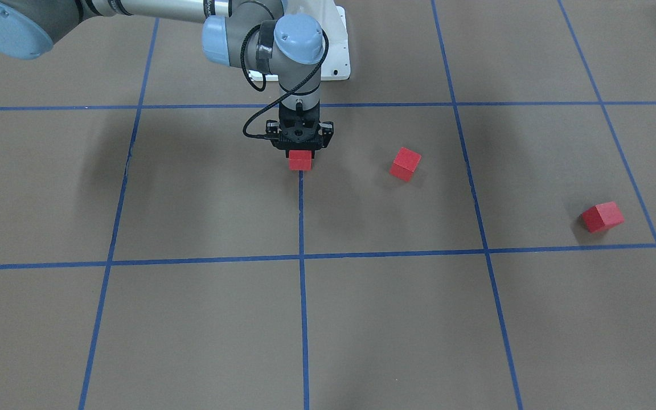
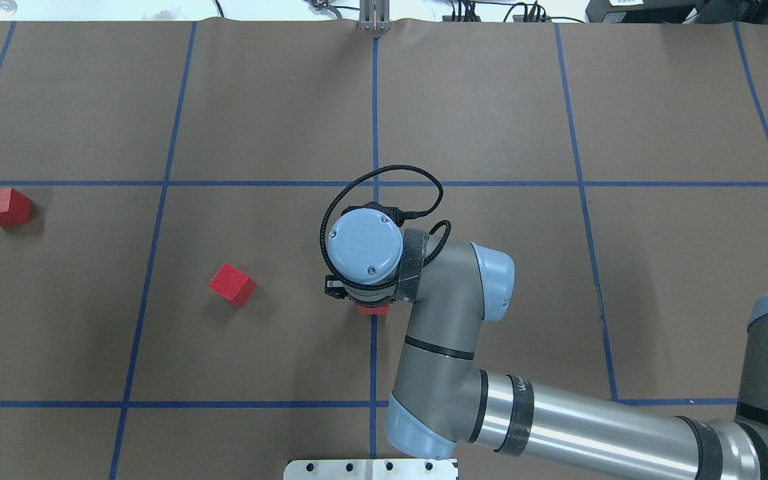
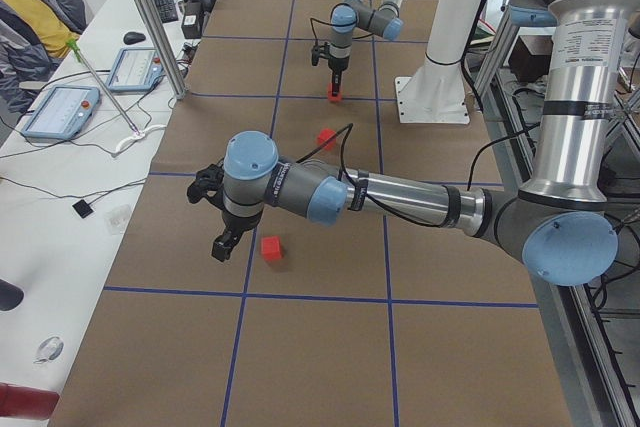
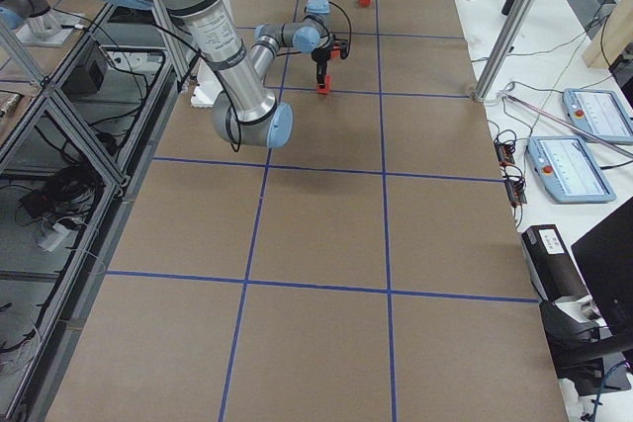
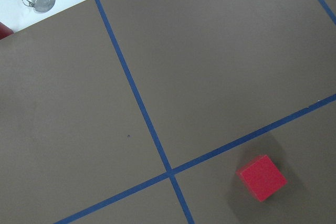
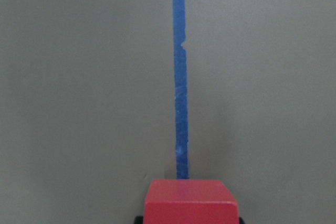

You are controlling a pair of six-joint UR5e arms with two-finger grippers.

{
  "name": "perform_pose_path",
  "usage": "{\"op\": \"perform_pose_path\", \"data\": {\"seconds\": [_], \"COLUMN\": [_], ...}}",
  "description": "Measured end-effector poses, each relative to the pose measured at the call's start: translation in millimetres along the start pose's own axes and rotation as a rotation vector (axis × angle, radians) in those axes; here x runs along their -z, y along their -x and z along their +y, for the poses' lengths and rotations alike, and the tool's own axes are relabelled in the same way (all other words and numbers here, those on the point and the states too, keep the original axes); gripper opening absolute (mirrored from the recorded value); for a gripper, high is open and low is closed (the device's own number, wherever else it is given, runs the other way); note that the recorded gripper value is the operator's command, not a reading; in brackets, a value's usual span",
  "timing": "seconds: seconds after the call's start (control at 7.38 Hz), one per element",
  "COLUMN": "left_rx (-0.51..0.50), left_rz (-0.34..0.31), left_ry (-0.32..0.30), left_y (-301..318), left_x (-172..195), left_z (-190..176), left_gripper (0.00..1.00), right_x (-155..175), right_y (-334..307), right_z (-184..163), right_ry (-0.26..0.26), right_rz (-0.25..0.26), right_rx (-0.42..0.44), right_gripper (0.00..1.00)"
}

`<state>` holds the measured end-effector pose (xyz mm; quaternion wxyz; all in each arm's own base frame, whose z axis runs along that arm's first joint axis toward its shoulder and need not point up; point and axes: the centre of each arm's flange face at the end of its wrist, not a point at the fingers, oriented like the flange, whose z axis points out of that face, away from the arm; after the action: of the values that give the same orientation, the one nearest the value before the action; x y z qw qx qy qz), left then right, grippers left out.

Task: Form red blocks into L shape at center
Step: 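Lower the red cube at the center and open the right gripper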

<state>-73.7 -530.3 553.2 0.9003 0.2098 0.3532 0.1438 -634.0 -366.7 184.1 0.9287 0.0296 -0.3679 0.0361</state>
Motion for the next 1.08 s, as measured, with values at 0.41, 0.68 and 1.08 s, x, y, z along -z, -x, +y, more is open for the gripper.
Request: {"op": "perform_pose_path", "data": {"seconds": [0.41, 0.68, 1.08], "left_rx": [0.000, 0.000, -0.004], "left_rz": [0.000, 0.000, 0.000], "left_ry": [0.000, 0.000, -0.003], "left_y": [0, 0, 0], "left_x": [0, 0, 0], "left_z": [0, 0, 0], "left_gripper": [1.00, 1.00, 1.00], "right_x": [-3, -4, 9], "right_y": [0, 0, -1], "right_z": [1, 2, -4], "right_ry": [0.001, 0.002, -0.010], "right_rz": [0.004, 0.005, -0.014], "right_rx": [0.009, 0.017, 0.033], "right_gripper": [0.75, 0.90, 0.99]}}
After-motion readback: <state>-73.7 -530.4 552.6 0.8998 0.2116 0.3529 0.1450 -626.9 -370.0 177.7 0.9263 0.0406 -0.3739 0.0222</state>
